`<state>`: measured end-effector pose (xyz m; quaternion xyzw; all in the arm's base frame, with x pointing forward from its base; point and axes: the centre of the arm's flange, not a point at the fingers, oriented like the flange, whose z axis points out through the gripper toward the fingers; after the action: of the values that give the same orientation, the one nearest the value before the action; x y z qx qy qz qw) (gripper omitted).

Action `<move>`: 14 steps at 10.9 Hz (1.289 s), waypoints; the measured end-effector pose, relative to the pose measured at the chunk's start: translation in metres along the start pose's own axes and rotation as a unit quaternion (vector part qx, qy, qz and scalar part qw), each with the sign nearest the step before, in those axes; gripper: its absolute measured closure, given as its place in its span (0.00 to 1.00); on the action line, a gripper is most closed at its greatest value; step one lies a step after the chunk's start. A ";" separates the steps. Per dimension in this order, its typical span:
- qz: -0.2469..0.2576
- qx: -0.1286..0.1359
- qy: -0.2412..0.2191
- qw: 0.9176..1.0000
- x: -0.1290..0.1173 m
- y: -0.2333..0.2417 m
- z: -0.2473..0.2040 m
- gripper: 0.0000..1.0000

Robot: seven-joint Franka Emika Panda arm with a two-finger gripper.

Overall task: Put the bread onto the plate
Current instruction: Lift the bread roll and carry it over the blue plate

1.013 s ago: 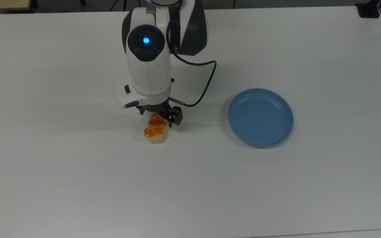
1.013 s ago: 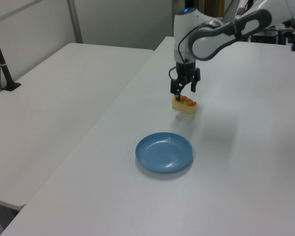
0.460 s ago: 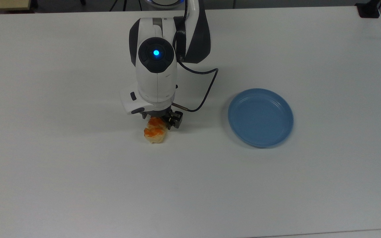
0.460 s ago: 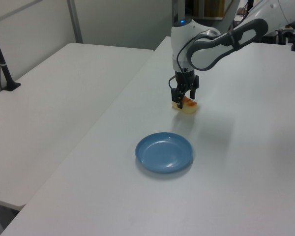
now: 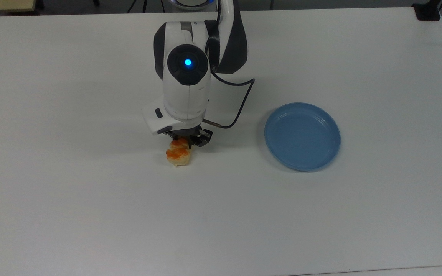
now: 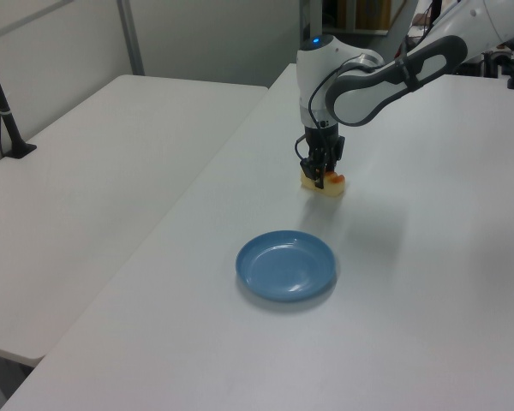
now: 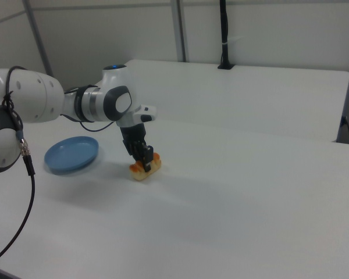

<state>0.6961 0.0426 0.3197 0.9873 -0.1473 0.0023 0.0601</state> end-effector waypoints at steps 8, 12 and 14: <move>-0.123 0.031 0.066 0.990 -0.074 -0.147 -0.094 0.58; -0.146 0.059 0.098 0.983 -0.112 -0.212 -0.102 0.57; -0.166 0.077 0.118 0.976 -0.128 -0.241 -0.096 0.57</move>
<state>0.6456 0.3200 0.3841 0.9924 0.0275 0.1197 0.0005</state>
